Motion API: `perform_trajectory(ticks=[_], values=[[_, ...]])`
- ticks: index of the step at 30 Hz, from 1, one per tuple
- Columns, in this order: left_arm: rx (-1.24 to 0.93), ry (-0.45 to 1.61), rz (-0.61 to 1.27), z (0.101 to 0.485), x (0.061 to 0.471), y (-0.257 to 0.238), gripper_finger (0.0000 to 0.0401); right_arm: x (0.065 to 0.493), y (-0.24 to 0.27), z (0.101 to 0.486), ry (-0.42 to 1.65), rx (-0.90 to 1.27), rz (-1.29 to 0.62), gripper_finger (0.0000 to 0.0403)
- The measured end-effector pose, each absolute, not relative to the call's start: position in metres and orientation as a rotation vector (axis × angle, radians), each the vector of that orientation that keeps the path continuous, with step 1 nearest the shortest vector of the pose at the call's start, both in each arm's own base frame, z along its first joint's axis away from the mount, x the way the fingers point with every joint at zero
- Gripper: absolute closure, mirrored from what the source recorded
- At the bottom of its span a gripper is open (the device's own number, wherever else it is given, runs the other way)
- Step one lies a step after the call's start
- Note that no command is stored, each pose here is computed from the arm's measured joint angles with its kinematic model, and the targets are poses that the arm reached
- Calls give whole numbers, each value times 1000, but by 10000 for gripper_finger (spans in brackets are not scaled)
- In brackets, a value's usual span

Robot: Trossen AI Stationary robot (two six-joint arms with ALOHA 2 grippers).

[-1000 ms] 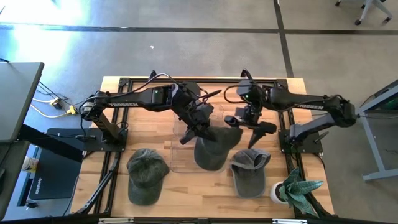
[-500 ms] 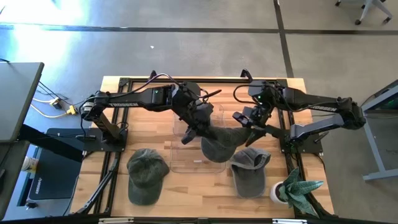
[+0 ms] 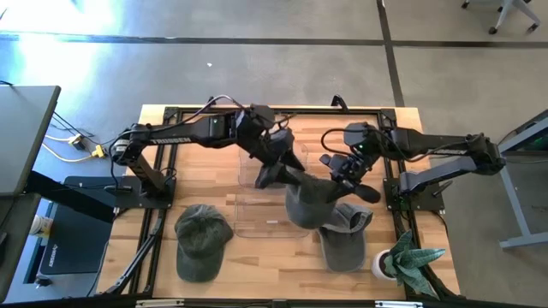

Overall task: Pick & Place hat
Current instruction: Put the top black cap into the bottom transparent bin

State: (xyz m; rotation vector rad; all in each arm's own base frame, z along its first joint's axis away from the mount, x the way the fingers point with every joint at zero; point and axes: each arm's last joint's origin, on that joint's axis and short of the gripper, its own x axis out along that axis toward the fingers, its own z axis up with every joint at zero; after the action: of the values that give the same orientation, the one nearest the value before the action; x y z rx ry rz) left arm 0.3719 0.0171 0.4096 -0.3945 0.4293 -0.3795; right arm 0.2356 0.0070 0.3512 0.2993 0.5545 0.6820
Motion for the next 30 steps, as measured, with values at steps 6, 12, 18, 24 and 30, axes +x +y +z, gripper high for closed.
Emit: perform_trajectory(ticks=[6,12,18,24,30], values=[[-404,422,-344,396,389,22,69,234,14,354,538,254,687,395],[-438,377,-453,380,415,16,66,232,24,366,484,157,746,398],[-500,341,-585,366,435,15,66,224,35,390,453,75,792,400],[-525,277,-775,379,434,11,67,215,39,404,494,12,734,396],[-527,280,-817,380,433,10,67,210,41,407,536,5,708,397]])
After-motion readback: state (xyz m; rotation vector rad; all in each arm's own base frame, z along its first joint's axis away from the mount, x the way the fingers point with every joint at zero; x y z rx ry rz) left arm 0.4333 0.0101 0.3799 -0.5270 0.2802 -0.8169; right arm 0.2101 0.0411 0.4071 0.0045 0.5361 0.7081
